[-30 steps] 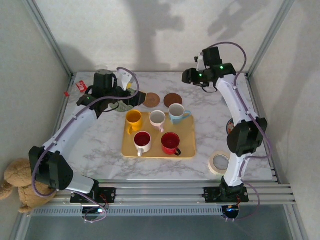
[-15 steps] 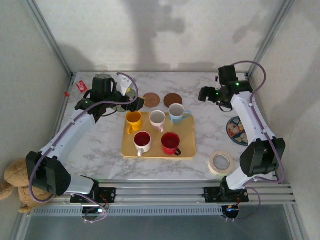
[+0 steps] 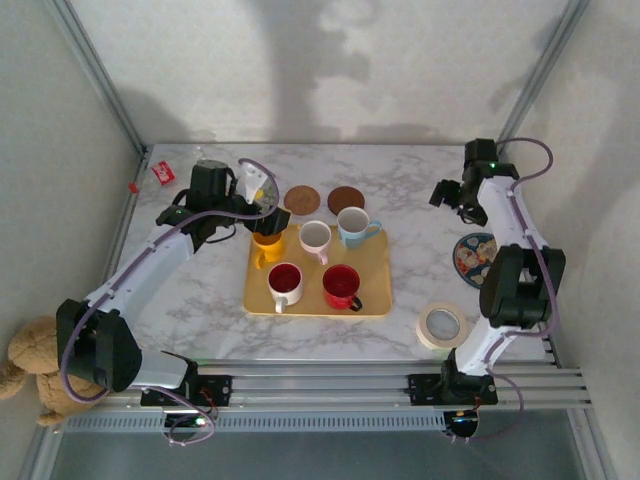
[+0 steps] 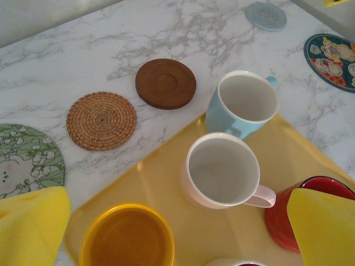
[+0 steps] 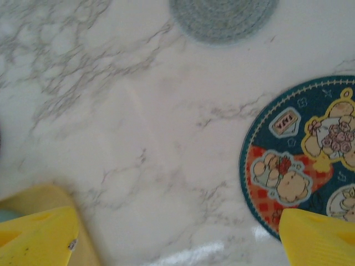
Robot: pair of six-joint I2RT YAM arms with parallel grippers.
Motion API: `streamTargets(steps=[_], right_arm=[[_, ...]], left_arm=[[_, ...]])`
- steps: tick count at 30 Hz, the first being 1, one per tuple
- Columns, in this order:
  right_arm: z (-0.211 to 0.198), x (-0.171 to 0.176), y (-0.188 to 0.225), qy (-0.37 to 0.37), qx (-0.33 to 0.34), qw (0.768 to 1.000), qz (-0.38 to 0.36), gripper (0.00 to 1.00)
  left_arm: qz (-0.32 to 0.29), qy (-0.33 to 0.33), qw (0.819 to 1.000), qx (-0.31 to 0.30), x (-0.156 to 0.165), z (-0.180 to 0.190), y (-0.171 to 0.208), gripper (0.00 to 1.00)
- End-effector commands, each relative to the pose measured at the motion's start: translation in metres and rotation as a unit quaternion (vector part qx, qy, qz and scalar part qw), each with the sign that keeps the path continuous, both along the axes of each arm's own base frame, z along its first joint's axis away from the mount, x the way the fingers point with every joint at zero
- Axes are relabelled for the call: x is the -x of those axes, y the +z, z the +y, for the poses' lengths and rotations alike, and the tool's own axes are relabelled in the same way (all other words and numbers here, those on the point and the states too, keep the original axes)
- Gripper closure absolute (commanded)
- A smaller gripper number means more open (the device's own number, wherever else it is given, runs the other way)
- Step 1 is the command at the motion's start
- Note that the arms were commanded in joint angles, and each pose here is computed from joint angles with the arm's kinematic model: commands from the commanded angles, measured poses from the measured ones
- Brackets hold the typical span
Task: Place the cup by the coaster
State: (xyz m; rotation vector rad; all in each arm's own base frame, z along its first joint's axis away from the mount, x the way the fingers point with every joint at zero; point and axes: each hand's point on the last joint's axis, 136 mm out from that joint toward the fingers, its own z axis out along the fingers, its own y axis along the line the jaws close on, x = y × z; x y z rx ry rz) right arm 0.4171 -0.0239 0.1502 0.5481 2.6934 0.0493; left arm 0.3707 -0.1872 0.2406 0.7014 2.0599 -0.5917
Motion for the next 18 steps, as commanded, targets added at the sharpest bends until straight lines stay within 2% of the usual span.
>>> streamTargets(steps=[1,8,14,18], right_arm=[[-0.015,-0.026,0.002,-0.019,0.006,1.0,-0.02,0.11],[-0.033,-0.063,-0.026,-0.044,0.001,0.999,0.002,0.29],[-0.042,-0.086,-0.043,-0.049,0.005,0.999,0.019,0.51],[-0.05,-0.096,-0.05,-0.051,0.016,0.998,0.026,0.71]], left_arm=[[-0.017,-0.018,1.0,0.014,0.004,-0.008,0.009,0.0],[-0.016,-0.012,1.0,-0.002,0.002,-0.003,0.006,0.0],[-0.002,-0.013,1.0,-0.007,0.002,-0.003,-0.001,0.0],[0.002,-0.009,1.0,-0.009,-0.001,-0.003,-0.004,0.0]])
